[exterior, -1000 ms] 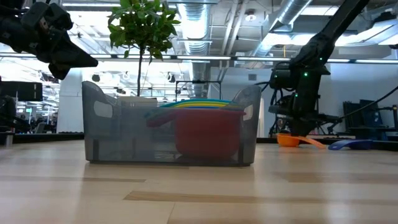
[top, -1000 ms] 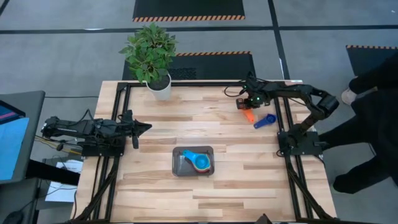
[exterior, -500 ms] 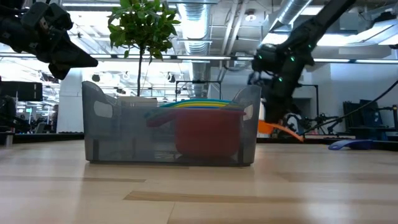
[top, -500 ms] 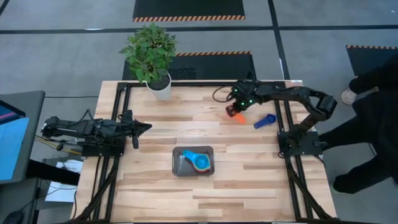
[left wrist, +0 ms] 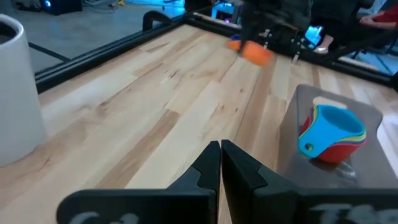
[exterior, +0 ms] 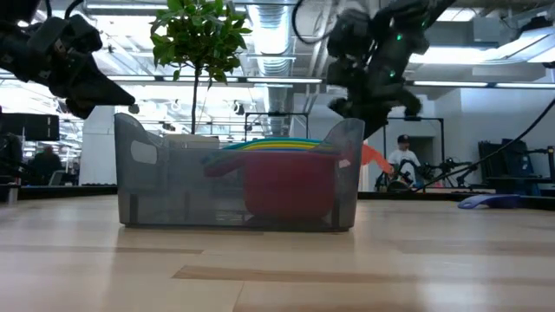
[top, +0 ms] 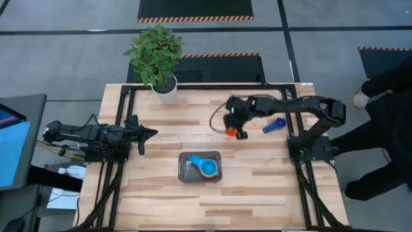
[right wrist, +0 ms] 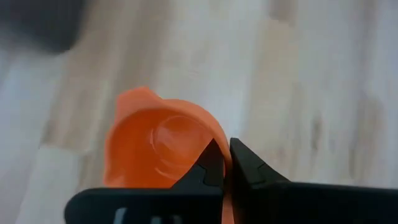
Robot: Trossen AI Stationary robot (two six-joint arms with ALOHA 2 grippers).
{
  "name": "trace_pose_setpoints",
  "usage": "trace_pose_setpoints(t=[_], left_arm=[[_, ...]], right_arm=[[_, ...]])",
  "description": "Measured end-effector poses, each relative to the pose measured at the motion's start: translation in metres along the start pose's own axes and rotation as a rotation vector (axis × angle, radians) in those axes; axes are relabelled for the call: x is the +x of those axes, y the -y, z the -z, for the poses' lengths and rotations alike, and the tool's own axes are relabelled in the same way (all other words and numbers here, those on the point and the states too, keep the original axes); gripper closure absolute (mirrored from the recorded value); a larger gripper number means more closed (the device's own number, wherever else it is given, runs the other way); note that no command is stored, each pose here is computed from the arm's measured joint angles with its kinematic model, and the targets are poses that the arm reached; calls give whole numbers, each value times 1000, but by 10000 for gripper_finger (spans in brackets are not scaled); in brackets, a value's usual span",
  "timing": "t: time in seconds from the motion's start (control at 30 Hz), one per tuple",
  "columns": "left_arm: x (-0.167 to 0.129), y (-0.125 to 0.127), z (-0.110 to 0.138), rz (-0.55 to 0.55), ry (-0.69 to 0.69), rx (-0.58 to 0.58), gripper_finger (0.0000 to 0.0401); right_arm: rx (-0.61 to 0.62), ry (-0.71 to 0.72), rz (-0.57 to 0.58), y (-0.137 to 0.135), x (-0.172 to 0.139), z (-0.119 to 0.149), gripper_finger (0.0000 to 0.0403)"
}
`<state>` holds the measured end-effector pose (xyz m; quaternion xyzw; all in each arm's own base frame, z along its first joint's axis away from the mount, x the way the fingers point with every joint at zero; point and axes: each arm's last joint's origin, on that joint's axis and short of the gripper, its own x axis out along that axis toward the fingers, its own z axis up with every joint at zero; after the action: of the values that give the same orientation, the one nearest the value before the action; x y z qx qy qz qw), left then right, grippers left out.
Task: Nest measuring cups in basket
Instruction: Stack the orange measuring cup on top of the light blue measuring cup into the black bin
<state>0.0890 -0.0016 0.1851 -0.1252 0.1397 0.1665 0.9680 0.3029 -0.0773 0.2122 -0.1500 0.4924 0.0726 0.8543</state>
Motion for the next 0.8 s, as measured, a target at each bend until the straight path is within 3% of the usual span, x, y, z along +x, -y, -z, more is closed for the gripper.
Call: trace_pose_setpoints(t=[0.1, 0.27, 0.57, 0.8], left_arm=[[1, 0, 3, -2, -8, -15, 401], [2, 0, 3, 21, -14, -38, 401], [2, 1, 2, 38, -9, -44, 401], [2, 3, -2, 53, 35, -68, 401]], right_arm=[[-198, 4, -16, -24, 2, -14, 391], [-421, -62, -45, -61, 3, -23, 391], [-606, -159, -195, -126, 12, -27, 390], [-618, -163, -227, -173, 27, -33, 387]])
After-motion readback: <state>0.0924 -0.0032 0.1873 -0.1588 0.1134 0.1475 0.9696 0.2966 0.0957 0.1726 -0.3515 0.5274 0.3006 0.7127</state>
